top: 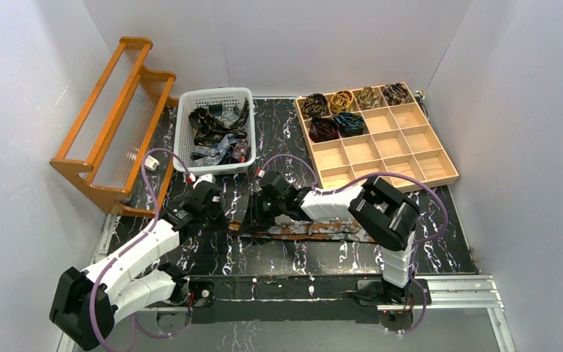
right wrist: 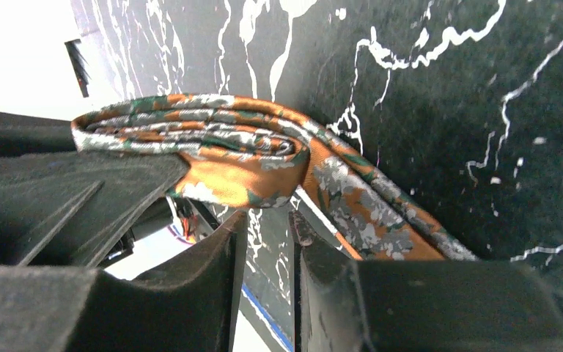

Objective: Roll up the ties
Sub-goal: Roll the tie at the center of the board.

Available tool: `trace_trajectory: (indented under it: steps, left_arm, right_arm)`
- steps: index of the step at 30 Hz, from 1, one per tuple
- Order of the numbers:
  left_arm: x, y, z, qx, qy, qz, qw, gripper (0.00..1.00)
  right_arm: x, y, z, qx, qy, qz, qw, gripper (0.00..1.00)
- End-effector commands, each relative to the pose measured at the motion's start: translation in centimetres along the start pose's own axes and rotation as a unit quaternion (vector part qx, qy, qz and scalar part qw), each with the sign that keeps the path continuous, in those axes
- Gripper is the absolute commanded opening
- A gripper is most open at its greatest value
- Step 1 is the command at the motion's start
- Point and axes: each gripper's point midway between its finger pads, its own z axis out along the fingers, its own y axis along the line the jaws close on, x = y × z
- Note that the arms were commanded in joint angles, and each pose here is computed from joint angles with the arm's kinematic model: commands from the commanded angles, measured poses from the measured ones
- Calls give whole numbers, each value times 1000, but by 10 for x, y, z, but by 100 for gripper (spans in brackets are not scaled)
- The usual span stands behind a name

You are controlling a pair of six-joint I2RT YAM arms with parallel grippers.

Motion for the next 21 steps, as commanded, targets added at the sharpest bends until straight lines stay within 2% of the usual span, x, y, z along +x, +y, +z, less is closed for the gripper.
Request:
trace_trajectory:
  steps: [1,7,13,21]
  left_arm:
    - [-13,6,-8,-31,-25,11,999,6]
    - [-8,2,-9,-37,-32,16,999,6]
    - [-17,8,-17,-77,-50,40,995,5]
    - [-21,9,-20,-116,-73,74,988,3]
  right_arm:
    - [-10,10,8,-3,0,2,1000,34]
    - [-12,6,20,-1,7,0,1000,29]
    - [-14,9,22,6,14,-5,1000,26]
    - [-33,14,-15,14,-69,-16,997,31]
